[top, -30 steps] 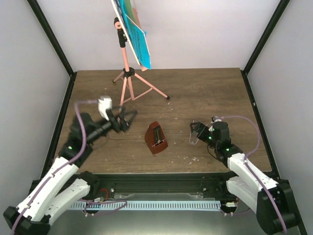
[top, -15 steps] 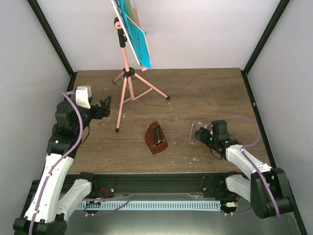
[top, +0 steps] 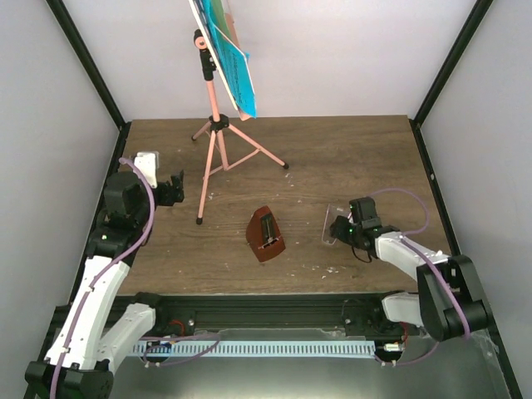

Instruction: Pack up the instrument practice props

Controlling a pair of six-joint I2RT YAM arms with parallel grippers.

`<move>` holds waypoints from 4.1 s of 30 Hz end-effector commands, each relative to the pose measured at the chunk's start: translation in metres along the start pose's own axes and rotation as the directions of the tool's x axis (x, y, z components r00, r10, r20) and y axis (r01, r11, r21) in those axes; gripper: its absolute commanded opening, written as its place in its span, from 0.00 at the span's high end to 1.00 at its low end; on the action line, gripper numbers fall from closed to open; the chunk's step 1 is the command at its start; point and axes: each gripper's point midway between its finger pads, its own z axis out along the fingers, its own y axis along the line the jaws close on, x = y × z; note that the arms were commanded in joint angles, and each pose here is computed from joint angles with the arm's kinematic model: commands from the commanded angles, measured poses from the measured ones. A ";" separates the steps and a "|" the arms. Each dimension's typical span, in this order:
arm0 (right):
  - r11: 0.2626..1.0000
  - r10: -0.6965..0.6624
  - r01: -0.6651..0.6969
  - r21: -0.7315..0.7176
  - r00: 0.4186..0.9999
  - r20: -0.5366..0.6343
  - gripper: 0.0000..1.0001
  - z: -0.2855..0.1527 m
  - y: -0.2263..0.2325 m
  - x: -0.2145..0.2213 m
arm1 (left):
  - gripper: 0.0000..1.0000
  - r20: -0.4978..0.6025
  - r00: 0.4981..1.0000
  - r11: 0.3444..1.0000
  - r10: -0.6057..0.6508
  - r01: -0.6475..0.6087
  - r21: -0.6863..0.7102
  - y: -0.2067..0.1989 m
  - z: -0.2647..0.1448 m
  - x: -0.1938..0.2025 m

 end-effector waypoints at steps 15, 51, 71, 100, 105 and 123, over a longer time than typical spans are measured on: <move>0.976 -0.093 0.100 0.195 0.995 -0.045 0.72 0.011 -0.007 0.014 | 0.10 -0.031 0.999 1.000 0.027 -0.027 -0.015 0.003 0.006 0.010; 0.838 -0.139 0.270 -0.474 0.946 0.294 0.99 -0.147 0.135 -0.041 | 0.10 -0.040 0.999 0.999 0.022 -0.020 0.038 -0.005 0.006 0.019; 0.452 -0.674 0.180 -0.874 0.710 -0.202 0.99 -0.217 0.197 0.087 | 0.20 -0.324 0.934 0.693 -0.154 0.335 0.638 -0.129 -0.066 0.018; 0.343 -0.812 -0.108 -0.933 0.466 -0.352 0.99 -0.214 0.195 0.180 | 0.62 -0.478 0.747 0.019 0.462 0.531 0.847 -0.244 -0.181 0.125; 0.350 -0.811 -0.108 -0.931 0.462 -0.359 0.99 -0.211 0.195 0.181 | 0.68 -0.475 0.747 0.000 0.466 0.537 0.844 -0.244 -0.186 0.124; 0.426 -0.791 -0.046 -0.904 0.467 -0.396 0.99 -0.199 0.192 0.179 | 0.93 -0.471 0.734 -0.029 0.489 0.553 0.833 -0.245 -0.198 0.130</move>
